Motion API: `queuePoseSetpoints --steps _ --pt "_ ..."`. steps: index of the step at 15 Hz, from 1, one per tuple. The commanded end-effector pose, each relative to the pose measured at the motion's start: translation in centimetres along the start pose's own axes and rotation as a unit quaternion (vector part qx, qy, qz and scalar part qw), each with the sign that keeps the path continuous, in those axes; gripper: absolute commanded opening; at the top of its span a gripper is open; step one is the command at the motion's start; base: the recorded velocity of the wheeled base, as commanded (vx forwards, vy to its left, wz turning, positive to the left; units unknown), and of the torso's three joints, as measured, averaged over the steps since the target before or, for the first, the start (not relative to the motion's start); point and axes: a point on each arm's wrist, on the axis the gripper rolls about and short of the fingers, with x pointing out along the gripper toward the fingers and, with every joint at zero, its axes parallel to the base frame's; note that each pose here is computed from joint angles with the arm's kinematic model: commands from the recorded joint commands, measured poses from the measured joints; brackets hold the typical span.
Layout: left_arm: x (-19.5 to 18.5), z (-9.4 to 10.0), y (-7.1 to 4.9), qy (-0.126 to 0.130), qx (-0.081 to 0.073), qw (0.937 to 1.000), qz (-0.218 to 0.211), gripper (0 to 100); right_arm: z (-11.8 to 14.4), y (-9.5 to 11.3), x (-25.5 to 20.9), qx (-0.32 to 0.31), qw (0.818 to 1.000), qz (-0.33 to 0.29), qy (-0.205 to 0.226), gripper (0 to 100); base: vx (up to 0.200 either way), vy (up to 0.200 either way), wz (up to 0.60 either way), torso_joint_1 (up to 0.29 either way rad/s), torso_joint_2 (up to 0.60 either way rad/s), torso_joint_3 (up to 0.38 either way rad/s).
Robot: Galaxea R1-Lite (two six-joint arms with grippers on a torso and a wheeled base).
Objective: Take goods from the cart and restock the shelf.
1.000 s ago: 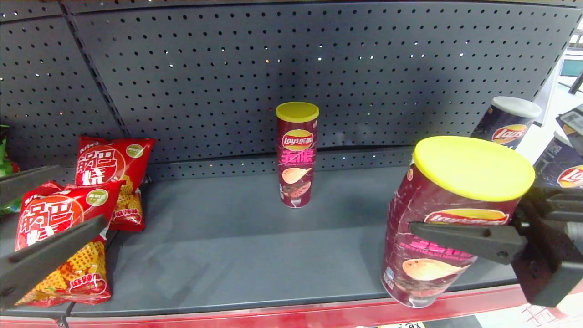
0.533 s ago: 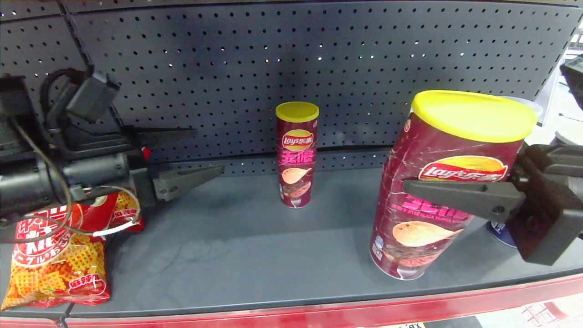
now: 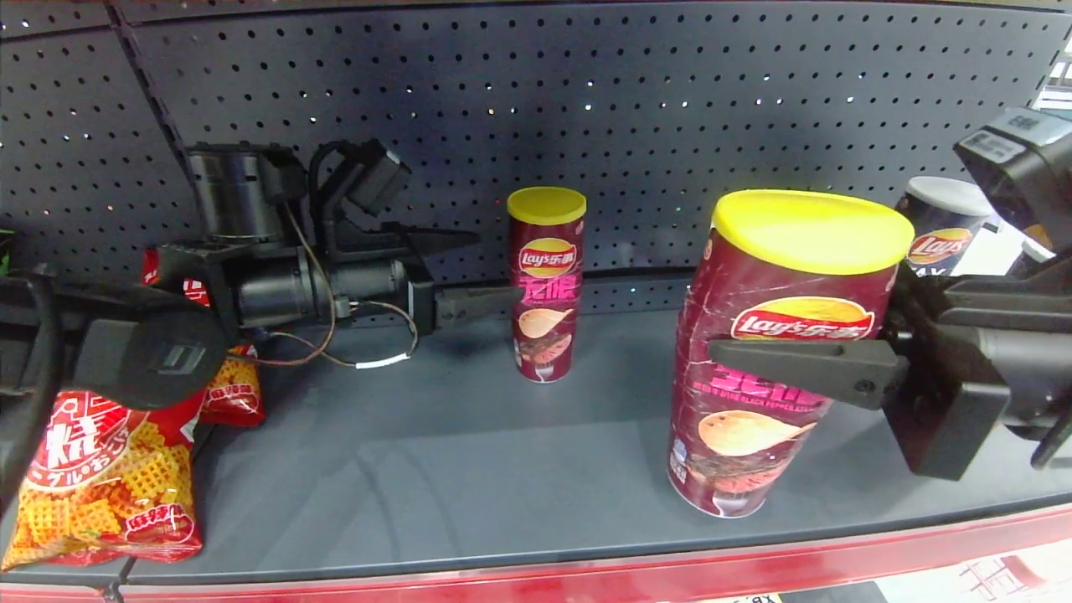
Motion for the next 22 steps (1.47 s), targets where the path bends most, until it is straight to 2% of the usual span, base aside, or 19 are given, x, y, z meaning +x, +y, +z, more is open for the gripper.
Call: queuePoseSetpoints --steps 1,4,7,11,14,16,20,21,22 --pt "1.4 -1.7 0.2 0.011 -0.008 0.9999 -0.010 100 -0.3 -0.4 0.7 0.006 1.000 0.003 0.008 0 0.000 0.000 0.00 0.000 0.00 0.000" --pt "2.4 -2.9 0.9 0.000 -0.001 1.0000 -0.007 100 -0.4 -0.5 0.8 0.006 1.000 0.002 0.010 0 0.000 0.000 0.00 0.000 0.00 0.000" --pt "3.2 -3.7 1.4 0.003 -0.005 0.9999 -0.010 100 -0.4 -0.6 0.8 0.006 1.000 0.001 0.009 0 0.000 0.000 0.00 0.000 0.00 0.000" --pt "4.4 -3.5 2.3 -0.008 0.003 0.9998 -0.015 100 -0.7 -0.5 0.8 0.010 1.000 0.001 0.014 0 0.000 0.000 0.00 0.000 0.00 0.000" --pt "5.2 -3.4 1.4 -0.011 -0.001 0.9993 -0.036 100 -0.8 -0.5 0.8 0.011 1.000 0.002 0.015 0 0.000 0.000 0.00 0.000 0.00 0.000" --pt "5.9 -3.2 0.6 -0.015 -0.012 0.9986 -0.048 100 -0.9 -0.5 0.8 0.012 1.000 0.003 0.016 0 0.000 0.000 0.00 0.000 0.00 0.000" --pt "7.1 -3.3 0.9 -0.024 -0.007 0.9983 -0.053 100 -1.4 -0.3 0.7 0.017 1.000 0.003 0.023 0 0.000 0.000 0.00 0.000 0.00 0.000" --pt "7.1 -3.4 0.9 -0.023 -0.007 0.9983 -0.053 0 -1.4 -0.3 0.7 0.017 1.000 0.004 0.023 0 0.000 0.000 0.00 0.000 0.00 0.000" --pt "7.2 -3.4 0.8 -0.023 -0.007 0.9983 -0.054 0 -1.4 -0.3 0.7 0.017 1.000 0.004 0.023 0 0.000 0.000 0.00 0.000 0.00 0.000"
